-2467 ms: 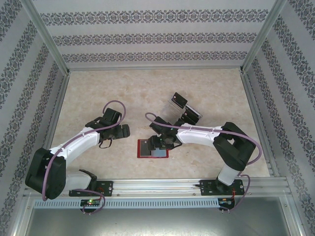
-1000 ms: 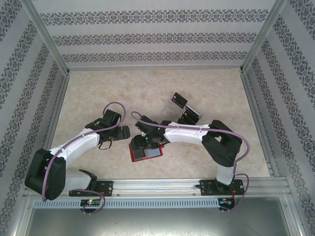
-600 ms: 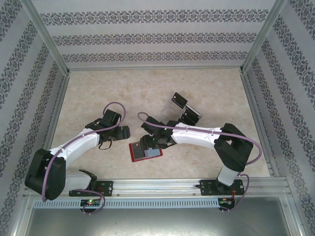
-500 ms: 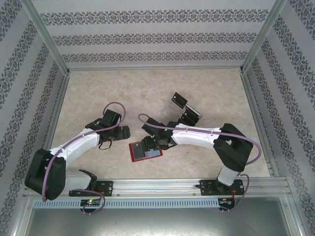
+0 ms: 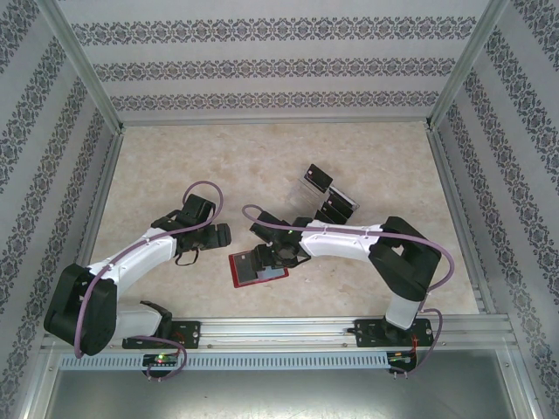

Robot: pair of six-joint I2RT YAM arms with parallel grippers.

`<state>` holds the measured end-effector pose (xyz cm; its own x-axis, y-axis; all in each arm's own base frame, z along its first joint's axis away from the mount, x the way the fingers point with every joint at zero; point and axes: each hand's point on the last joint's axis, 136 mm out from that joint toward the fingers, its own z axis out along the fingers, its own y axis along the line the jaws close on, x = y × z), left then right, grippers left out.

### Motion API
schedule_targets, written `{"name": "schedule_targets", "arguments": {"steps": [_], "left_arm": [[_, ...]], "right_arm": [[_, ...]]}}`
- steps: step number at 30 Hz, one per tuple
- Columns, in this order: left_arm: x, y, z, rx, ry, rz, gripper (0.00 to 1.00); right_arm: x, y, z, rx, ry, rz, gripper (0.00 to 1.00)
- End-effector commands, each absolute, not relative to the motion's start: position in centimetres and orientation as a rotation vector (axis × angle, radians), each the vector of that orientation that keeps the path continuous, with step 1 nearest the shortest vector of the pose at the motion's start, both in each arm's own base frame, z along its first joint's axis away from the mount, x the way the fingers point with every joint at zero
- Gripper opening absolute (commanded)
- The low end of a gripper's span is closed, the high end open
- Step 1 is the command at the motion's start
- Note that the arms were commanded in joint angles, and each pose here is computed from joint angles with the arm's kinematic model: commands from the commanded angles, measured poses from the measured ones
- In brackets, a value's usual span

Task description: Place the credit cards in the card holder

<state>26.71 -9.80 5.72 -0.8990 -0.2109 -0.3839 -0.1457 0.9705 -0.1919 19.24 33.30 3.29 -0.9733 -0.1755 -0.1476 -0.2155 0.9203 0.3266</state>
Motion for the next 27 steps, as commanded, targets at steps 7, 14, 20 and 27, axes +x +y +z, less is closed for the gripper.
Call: {"name": "schedule_targets", "arguments": {"steps": [7, 14, 20, 27], "left_arm": [[27.1, -10.1, 5.8, -0.229, 2.693, -0.228, 0.92], [27.2, -10.1, 5.8, -0.231, 2.691, -0.232, 0.92], [27.1, -10.1, 5.8, -0.232, 2.689, -0.234, 0.92], [27.2, -10.1, 6.0, -0.234, 2.684, -0.234, 0.91]], "right_arm": [[18.4, 35.0, 3.0, -0.311, 2.987, 0.681, 0.66], [18.2, 36.6, 3.6, -0.307, 2.982, 0.804, 0.66], [18.1, 37.8, 3.9, -0.294, 2.979, 0.894, 0.66], [18.1, 39.0, 4.7, -0.285, 2.960, 0.975, 0.66]]}}
